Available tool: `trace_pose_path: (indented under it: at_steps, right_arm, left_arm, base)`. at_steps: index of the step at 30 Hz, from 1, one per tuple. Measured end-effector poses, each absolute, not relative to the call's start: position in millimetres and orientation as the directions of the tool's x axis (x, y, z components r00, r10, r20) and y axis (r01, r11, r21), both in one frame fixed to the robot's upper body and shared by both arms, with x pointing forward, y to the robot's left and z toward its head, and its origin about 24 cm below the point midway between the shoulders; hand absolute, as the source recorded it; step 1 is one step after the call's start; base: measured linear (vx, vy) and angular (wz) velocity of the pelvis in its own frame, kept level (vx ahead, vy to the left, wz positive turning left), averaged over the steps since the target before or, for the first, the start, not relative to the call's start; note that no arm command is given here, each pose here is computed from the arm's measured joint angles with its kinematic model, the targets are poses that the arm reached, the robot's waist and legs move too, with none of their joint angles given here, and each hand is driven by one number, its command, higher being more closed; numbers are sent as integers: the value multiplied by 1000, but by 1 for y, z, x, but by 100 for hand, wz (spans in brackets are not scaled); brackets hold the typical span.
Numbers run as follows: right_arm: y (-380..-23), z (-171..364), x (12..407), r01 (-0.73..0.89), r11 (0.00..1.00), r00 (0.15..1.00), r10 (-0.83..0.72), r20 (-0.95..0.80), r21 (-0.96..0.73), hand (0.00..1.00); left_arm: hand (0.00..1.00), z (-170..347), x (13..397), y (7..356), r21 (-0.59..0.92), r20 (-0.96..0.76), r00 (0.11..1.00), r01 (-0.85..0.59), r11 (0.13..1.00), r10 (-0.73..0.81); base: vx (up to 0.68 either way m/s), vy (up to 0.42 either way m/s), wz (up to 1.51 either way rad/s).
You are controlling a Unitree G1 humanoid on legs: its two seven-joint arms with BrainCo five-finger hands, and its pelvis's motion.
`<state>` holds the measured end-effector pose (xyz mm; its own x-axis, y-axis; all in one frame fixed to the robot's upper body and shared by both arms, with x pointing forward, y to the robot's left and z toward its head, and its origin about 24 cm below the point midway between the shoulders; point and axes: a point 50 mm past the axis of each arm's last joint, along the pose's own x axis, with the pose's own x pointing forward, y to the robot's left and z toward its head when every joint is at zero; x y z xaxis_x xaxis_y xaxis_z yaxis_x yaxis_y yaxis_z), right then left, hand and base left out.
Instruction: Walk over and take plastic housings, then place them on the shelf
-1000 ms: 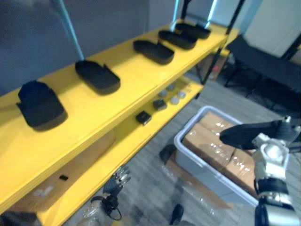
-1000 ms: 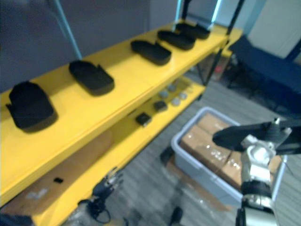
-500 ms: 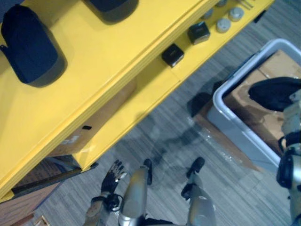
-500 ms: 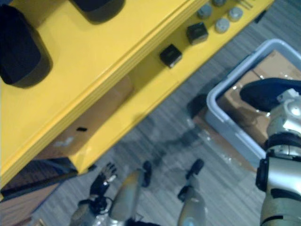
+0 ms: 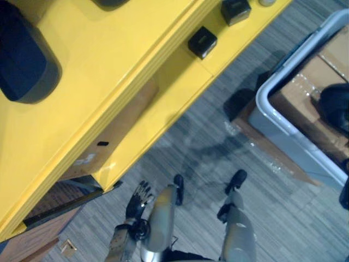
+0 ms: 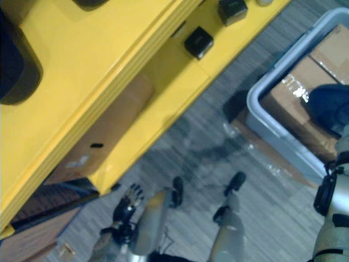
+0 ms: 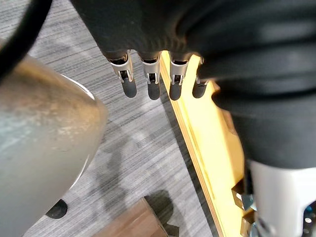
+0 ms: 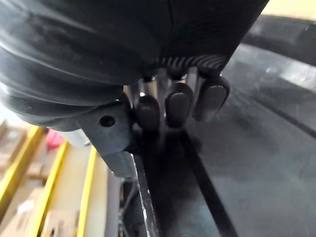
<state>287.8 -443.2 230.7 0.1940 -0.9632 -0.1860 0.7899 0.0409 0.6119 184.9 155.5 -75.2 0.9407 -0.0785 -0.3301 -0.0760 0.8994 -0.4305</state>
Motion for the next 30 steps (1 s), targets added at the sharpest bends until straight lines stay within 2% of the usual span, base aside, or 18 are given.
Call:
trace_pose_path:
  at_steps: [3, 4, 12, 16, 24, 30]
  right_arm:
    - [-444, 234, 287, 775, 20, 188, -962, -200, 632, 100]
    - [-445, 235, 286, 774, 13, 183, -961, -205, 633, 0]
    - [-449, 231, 282, 796, -18, 151, -962, -228, 604, 0]
    - [-449, 231, 282, 811, -2, 148, -967, -208, 586, 0]
    - [-447, 259, 276, 847, 61, 41, -998, 51, 528, 0]
    - [-423, 306, 285, 840, 218, 42, -939, 341, 496, 0]
  left_arm:
    - [0, -75, 186, 155, -451, -331, 941, -93, 888, -69]
    - [0, -75, 187, 155, -455, -330, 942, -95, 886, -68]
    - [0, -74, 186, 149, -459, -322, 942, -71, 886, -91]
    - [0, -73, 187, 150, -476, -307, 949, -85, 875, -75]
    - [0, -67, 189, 151, -480, -255, 964, -62, 875, -72]
    - [0, -53, 196, 153, -475, -173, 983, -27, 880, -64]
  base:
    - [-7, -1, -1]
    - [0, 0, 0]
    - [19, 9, 1]
    - [0, 0, 0]
    - [-3, -1, -1]
    - [-7, -13, -19]
